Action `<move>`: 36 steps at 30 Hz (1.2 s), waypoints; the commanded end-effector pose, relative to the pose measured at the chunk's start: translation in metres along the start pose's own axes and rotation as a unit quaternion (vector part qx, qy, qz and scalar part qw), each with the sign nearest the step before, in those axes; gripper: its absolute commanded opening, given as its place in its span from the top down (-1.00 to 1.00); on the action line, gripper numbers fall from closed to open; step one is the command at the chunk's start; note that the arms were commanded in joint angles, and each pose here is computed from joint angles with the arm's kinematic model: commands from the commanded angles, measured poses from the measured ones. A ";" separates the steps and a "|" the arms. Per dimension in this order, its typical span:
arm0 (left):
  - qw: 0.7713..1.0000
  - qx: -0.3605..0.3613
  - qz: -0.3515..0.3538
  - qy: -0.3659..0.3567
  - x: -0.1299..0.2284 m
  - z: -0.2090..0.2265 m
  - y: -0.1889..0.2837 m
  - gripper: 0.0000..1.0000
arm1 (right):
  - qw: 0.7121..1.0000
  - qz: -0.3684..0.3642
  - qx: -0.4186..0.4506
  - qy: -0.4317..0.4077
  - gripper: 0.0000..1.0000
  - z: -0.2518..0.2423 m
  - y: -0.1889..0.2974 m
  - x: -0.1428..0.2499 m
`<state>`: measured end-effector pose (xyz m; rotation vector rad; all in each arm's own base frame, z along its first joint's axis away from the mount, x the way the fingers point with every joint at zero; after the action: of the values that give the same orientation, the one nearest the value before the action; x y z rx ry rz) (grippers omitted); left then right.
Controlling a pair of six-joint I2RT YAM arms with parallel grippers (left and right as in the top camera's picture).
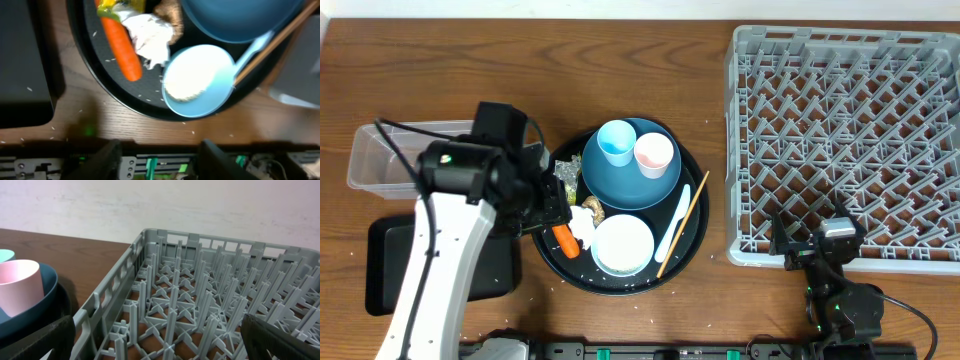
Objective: Sort waste into correct bins and load items into the dishwasher rack
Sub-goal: 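Reach the left gripper to the white tissue on the round tray and grasp it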
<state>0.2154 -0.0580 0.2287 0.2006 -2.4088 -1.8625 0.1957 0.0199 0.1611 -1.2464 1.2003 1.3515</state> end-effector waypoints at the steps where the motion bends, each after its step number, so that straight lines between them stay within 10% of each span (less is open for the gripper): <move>1: 0.998 -0.031 0.003 0.063 -0.001 0.012 -0.018 0.03 | 1.000 0.000 0.000 0.004 -0.99 0.000 0.000 0.000; 11: 0.988 -0.016 -0.014 0.151 -0.006 0.026 -0.087 0.03 | 1.000 0.000 0.000 0.004 -0.99 0.000 0.000 0.000; 36: 0.989 -0.092 -0.077 0.084 -0.027 -0.002 -0.143 -0.08 | 1.000 0.000 0.000 0.004 -0.99 0.000 0.000 0.000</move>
<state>0.2474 -0.0938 0.1033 0.5288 -2.2205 -1.9857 0.1957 0.0199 0.1611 -1.2464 1.2003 1.3515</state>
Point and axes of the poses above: each gripper's point midway between its finger pads, its own y axis back along the fingers, its own z axis along the line the jaws close on, x = y × z, the point moved 5 cm from there along y, back along the fingers, and after that the axes turned 4 degrees about -y, right-handed, at the moved point
